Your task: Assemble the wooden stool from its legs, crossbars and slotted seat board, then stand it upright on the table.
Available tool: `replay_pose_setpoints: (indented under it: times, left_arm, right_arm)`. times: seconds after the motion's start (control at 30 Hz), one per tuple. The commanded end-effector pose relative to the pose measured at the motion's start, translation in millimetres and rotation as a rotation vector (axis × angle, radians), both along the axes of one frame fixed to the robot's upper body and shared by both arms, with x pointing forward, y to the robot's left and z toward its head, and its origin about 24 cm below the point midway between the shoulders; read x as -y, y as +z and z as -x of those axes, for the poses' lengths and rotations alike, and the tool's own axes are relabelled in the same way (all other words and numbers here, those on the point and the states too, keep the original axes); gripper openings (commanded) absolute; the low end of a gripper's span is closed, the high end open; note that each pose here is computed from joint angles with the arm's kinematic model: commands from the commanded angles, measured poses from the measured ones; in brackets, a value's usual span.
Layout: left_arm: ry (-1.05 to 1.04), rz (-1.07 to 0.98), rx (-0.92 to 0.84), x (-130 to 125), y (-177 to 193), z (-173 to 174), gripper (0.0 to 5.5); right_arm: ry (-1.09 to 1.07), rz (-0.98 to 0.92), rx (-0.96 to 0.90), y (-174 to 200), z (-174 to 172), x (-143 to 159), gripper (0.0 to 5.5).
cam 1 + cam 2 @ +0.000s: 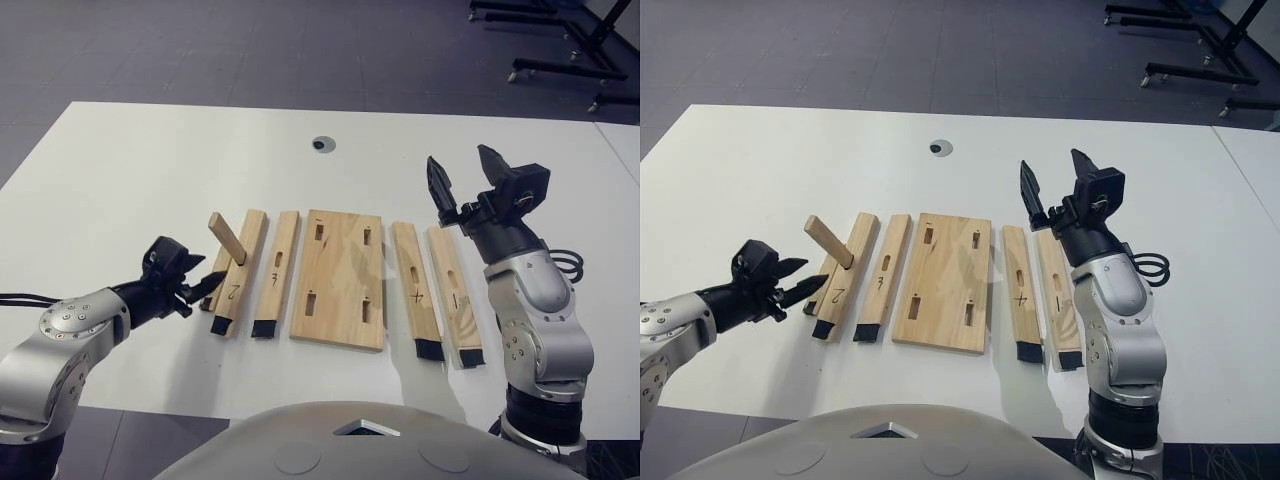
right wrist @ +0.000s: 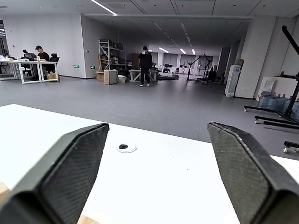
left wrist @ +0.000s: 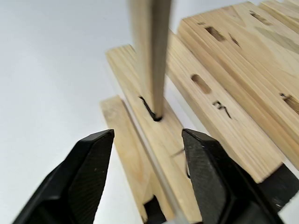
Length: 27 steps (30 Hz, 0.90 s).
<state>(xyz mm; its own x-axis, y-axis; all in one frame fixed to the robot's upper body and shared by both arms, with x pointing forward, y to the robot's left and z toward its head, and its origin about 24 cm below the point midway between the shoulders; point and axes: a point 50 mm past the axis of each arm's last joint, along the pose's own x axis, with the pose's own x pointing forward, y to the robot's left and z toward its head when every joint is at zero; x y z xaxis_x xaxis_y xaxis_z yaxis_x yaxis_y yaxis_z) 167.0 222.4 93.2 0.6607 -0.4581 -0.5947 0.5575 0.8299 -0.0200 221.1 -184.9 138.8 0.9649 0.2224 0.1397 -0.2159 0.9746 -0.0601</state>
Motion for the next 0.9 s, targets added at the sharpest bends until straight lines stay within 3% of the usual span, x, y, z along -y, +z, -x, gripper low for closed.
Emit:
replay_pose_setpoints:
  times: [0.03,0.3,0.57,0.9]
  left_arm:
    - [-0.051,0.031,-0.048,16.7,1.7,11.4,3.11]
    - [0.029,-0.016,-0.135,18.8,-16.7,20.9,4.41]
    - [-0.003,-0.019,-0.160,27.6,-23.2,24.1,4.41]
    - [-0.022,-0.143,-0.190,18.3,-33.2,24.1,3.29]
  right_arm:
    - [0.030,0.023,-0.009,2.4,1.6,-1.2,3.89]
    - [0.062,0.031,-0.013,6.0,2.3,-4.1,3.89]
    - [0.053,0.014,-0.009,5.9,4.6,-5.1,3.89]
    - [0.036,-0.002,0.007,9.2,3.4,-5.7,3.89]
